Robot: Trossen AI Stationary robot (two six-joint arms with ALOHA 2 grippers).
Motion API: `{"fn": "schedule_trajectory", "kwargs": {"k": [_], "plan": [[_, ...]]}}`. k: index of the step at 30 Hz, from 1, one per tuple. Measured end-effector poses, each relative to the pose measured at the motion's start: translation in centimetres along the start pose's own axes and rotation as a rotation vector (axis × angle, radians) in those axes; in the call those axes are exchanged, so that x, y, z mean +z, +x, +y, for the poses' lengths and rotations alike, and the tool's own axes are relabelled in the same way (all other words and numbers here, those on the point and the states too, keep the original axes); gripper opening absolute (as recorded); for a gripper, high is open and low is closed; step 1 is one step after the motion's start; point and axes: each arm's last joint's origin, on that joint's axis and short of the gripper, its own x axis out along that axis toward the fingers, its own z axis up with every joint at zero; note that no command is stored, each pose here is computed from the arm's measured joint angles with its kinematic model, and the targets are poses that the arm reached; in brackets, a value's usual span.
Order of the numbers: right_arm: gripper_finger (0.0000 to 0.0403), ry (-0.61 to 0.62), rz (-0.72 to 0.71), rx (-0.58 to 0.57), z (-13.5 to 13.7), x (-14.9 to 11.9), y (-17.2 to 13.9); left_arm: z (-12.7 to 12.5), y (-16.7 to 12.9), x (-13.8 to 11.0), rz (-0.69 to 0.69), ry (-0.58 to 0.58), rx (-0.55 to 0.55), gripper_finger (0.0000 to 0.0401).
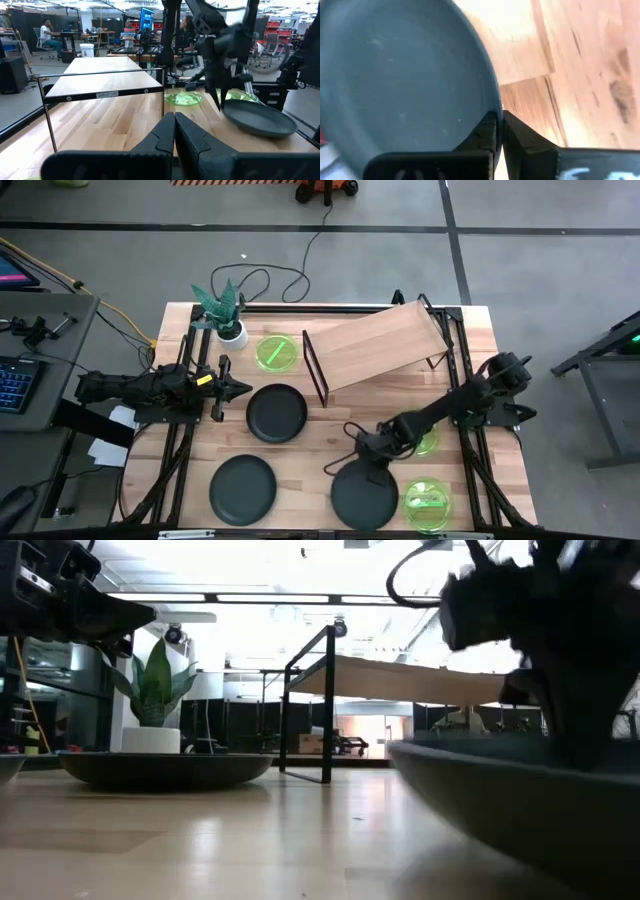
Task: Place and stack plates onto a shelf
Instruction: Put the bottom right black plate on the shelf
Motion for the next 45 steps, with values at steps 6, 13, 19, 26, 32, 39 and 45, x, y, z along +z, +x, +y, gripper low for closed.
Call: {"fn": "schedule_trajectory", "kwargs": {"k": [6, 13, 19, 26, 32, 39, 45], "plan": [[0.0000, -0.089, 0.041, 0.110, -1.0, 0.4, -2.9, 0.0, 0.0, 0.0, 0.000, 0.000, 0.000, 0.0003], [0.0000, -0.116, -0.077, 0.251, -1.9, 0.8, -8.5, 0.0, 0.0, 0.0, 0.000, 0.000, 0.000, 0.0003], [0.0000, -0.044, -0.343, 0.165, -4.5, -0.4, -15.3, 0.0, 0.0, 0.0, 0.000, 0.000, 0.000, 0.0003], [0.0000, 0.320, -0.861, -0.161, -9.0, -3.4, -22.9, 0.0, 0.0, 0.0, 0.000, 0.000, 0.000, 0.0003], [0.0000, 0.594, -0.983, -0.430, -12.4, -6.2, -25.1, 0.0, 0.0, 0.0, 0.000, 0.000, 0.000, 0.0003], [0.0000, 0.804, -0.980, -0.656, -15.2, -7.4, -25.6, 0.0, 0.0, 0.0, 0.000, 0.000, 0.000, 0.0003], [0.0000, 0.877, -0.910, -0.716, -17.1, -7.8, -25.3, 0.0, 0.0, 0.0, 0.000, 0.000, 0.000, 0.0003]]}}
